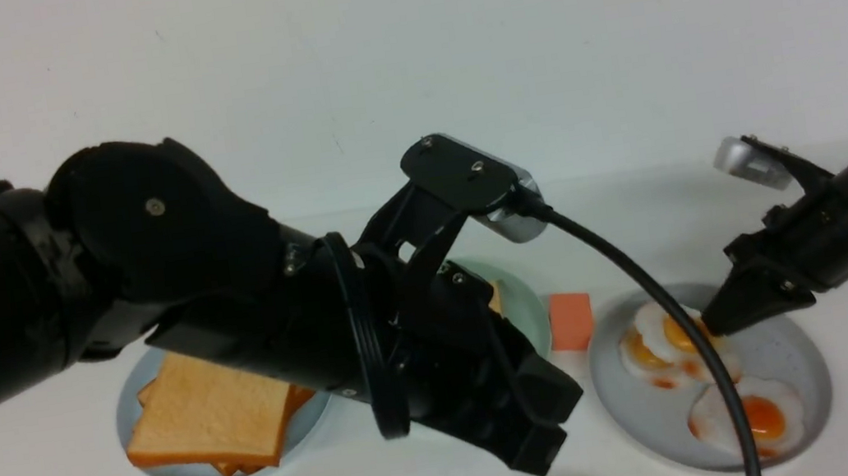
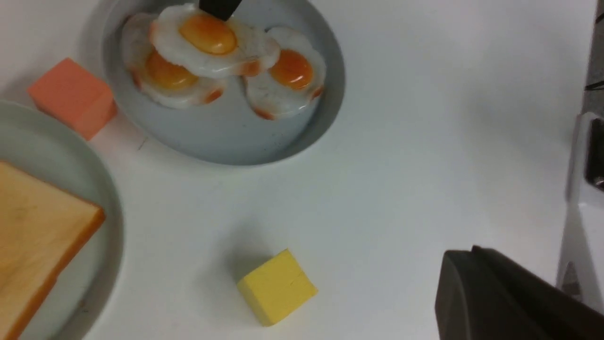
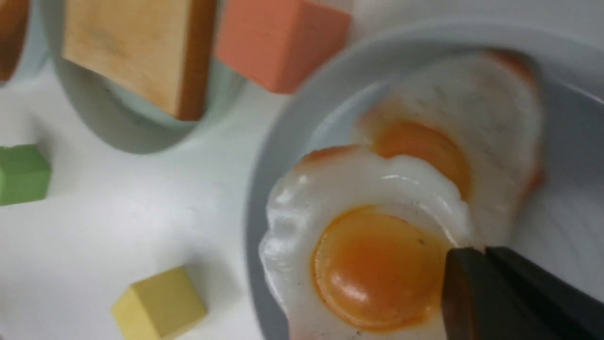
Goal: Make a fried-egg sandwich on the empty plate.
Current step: Use the right arm to place the fried egg on the slice of bread in the middle
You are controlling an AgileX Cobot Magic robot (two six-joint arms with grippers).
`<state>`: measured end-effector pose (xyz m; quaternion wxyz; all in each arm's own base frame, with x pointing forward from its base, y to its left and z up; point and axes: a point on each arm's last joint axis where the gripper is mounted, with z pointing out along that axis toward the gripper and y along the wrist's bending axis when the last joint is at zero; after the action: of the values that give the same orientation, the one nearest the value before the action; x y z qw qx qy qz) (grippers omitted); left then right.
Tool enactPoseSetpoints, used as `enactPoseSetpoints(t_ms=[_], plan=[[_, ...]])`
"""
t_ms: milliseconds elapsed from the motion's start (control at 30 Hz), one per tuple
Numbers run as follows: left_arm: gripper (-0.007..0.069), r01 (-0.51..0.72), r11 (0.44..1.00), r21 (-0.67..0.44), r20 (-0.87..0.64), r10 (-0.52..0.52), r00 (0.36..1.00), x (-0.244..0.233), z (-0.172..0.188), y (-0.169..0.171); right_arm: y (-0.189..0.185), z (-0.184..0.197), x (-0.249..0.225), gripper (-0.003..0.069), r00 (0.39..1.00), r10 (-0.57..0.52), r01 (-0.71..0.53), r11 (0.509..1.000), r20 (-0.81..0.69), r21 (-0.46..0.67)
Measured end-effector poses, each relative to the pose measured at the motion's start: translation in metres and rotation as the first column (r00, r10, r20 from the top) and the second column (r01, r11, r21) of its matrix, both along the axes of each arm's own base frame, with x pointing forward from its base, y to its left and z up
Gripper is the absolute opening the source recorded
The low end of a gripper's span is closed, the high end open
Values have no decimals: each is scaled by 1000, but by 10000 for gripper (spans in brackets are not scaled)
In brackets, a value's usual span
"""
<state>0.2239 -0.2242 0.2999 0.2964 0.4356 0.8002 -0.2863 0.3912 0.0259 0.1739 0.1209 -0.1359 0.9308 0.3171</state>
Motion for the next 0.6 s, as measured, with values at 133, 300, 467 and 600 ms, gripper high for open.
enactPoseSetpoints(t_ms=[133,300,467,600], plan=[[-4,-65,997,50,-12,66,998,9,-3,12,30,18,7,22,997,78,-78,997,21,-25],[-3,-194,969,152,-22,199,980,22,-2,47,101,56,22,22,976,170,-151,978,134,-142],[1,-217,948,231,-36,232,972,21,-1,65,159,72,37,22,948,211,-180,973,238,-147],[4,-232,936,264,-53,255,966,20,-2,69,186,53,47,22,943,240,-211,967,230,-143]])
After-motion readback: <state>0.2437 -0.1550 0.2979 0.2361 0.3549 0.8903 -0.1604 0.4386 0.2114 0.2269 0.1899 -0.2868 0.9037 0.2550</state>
